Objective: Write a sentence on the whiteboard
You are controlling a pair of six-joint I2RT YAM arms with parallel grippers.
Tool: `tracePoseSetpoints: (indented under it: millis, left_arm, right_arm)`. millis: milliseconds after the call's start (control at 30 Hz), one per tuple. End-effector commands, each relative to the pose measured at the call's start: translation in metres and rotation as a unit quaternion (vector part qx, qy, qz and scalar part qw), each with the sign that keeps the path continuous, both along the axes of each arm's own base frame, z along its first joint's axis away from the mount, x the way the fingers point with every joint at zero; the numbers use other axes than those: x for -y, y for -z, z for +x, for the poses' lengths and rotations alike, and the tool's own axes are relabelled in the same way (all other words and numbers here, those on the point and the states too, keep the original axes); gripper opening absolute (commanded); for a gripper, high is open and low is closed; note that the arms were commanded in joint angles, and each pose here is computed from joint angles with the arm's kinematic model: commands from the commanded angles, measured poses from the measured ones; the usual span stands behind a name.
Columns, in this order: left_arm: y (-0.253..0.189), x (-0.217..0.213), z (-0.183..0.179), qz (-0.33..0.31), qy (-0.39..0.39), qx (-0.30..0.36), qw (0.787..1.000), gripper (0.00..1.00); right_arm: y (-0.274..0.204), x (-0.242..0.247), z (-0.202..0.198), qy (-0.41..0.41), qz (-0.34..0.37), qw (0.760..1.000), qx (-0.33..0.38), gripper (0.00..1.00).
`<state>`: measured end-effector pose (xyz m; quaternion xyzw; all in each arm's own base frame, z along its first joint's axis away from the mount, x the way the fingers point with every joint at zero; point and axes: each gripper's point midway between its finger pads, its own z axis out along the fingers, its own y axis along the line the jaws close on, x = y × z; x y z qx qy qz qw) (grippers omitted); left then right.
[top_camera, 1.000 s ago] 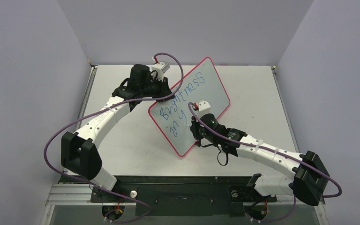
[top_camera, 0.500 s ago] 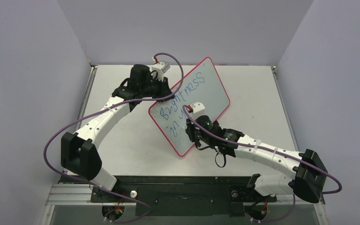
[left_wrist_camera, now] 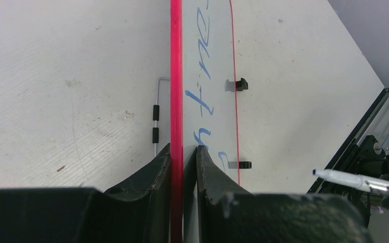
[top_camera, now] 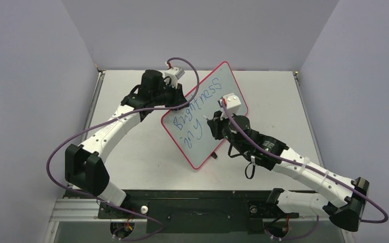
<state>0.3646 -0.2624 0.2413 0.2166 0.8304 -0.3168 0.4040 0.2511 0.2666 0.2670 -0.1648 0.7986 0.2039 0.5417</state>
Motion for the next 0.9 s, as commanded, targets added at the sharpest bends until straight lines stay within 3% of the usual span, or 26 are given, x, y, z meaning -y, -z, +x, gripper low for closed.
tracePoseSetpoints:
  millis: [0, 367, 867]
  left_arm:
    - [-0.045, -0.015, 0.02, 0.031, -0.033, 0.119, 0.992, 0.0]
    - [-0.031, -0.014, 0.01, 0.049, -0.036, 0.074, 0.995, 0.0]
    - [-0.011, -0.017, 0.009, 0.058, -0.038, 0.075, 0.995, 0.0]
  right_arm:
    - [-0.006, 0.025, 0.01, 0.04, 0.015, 0.999, 0.022, 0.0]
    - [0.014, 0.022, 0.012, 0.005, 0.035, 0.999, 0.002, 0.0]
    - [0.034, 0.008, 0.041, -0.029, 0.018, 0.999, -0.015, 0.0]
